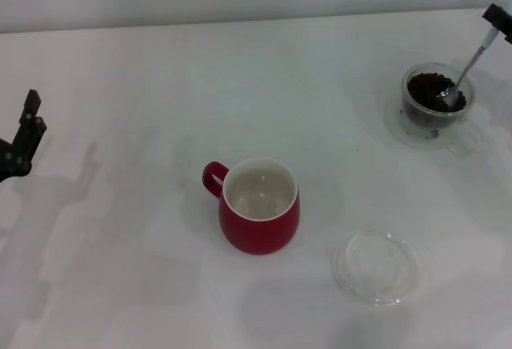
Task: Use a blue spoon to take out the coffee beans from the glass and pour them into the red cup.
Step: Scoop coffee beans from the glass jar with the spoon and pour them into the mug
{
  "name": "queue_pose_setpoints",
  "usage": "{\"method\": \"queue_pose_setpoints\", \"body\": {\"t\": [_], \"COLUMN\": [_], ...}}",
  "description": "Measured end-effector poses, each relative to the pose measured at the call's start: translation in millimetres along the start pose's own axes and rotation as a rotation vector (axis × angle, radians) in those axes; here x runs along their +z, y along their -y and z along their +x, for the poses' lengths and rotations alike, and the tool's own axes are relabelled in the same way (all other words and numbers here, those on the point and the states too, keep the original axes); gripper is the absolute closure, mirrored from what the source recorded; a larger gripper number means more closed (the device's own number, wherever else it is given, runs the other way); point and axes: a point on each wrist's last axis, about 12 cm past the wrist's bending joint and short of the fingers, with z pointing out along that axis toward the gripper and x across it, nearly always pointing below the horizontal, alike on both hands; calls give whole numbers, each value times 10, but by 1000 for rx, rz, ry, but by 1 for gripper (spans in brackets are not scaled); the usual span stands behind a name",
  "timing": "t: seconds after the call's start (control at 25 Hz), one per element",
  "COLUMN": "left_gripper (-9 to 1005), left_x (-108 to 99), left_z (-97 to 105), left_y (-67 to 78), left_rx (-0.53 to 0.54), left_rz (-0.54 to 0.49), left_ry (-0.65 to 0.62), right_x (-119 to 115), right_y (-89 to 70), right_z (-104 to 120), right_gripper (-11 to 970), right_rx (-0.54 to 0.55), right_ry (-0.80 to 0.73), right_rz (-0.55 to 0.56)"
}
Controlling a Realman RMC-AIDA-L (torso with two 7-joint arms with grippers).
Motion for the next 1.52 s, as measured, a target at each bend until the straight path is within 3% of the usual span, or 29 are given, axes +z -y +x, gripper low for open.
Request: {"method": "queue_pose_setpoints", "body": {"t": [1.52], "left_gripper": [284], "left_x": [-192], "left_z": [33], "left_y": [119], "left_rx": [15], "left_rz": [95], "left_ry": [-25], "right_x": [24], "right_y": [95], "right_z": [192], "right_gripper": [808], "right_rx": [438], "right_ry": [48], "right_rz": [115]}}
